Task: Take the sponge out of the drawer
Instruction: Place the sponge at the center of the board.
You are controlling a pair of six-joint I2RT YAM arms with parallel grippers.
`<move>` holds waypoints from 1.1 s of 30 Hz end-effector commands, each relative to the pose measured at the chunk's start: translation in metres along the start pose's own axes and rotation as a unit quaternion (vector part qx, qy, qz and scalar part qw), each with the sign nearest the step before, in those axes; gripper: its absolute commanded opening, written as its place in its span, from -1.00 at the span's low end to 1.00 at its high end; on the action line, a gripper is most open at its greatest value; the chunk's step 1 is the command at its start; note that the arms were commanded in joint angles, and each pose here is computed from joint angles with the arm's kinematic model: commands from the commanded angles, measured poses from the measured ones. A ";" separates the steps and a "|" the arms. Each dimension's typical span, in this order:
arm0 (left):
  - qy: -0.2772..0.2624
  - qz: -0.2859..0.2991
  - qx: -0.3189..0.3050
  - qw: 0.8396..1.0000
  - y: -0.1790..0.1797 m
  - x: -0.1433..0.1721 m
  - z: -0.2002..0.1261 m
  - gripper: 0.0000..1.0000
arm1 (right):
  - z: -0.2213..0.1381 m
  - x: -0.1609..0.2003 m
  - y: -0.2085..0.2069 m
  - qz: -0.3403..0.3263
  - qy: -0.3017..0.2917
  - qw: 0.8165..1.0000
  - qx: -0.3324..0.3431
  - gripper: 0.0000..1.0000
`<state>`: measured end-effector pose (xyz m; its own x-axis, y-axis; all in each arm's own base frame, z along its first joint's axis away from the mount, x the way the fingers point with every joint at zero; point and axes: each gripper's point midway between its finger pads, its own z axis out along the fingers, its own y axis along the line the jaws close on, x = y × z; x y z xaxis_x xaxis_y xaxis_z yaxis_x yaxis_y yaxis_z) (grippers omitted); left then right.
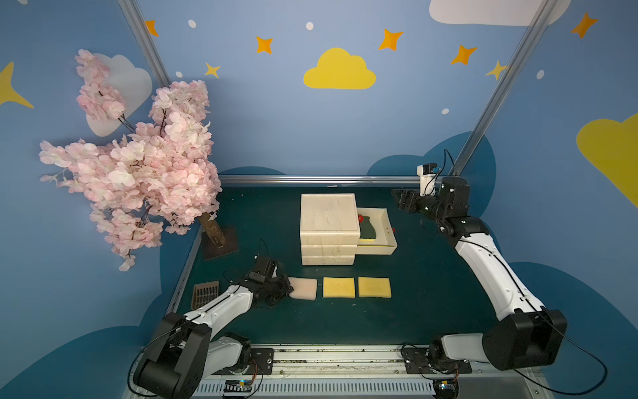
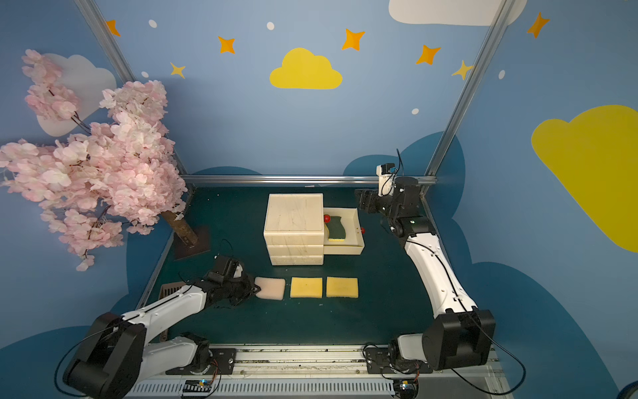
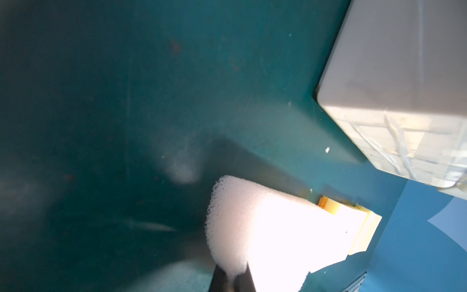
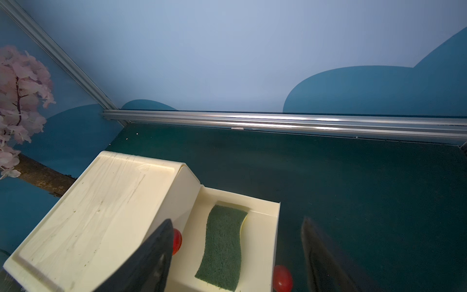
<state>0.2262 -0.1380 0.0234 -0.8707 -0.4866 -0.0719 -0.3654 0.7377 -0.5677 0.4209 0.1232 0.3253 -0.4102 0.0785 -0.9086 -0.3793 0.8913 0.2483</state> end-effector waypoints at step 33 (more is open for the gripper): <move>-0.020 -0.005 -0.039 0.999 0.015 -0.002 -0.012 0.08 | 0.003 0.014 -0.013 0.004 0.018 1.000 0.018 0.58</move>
<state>0.2258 -0.1311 0.0280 -0.8549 -0.5108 -0.0906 -0.3848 0.7415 -0.5497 0.4221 0.1158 0.3165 -0.4255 0.0782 -0.9016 -0.3516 0.9037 0.2444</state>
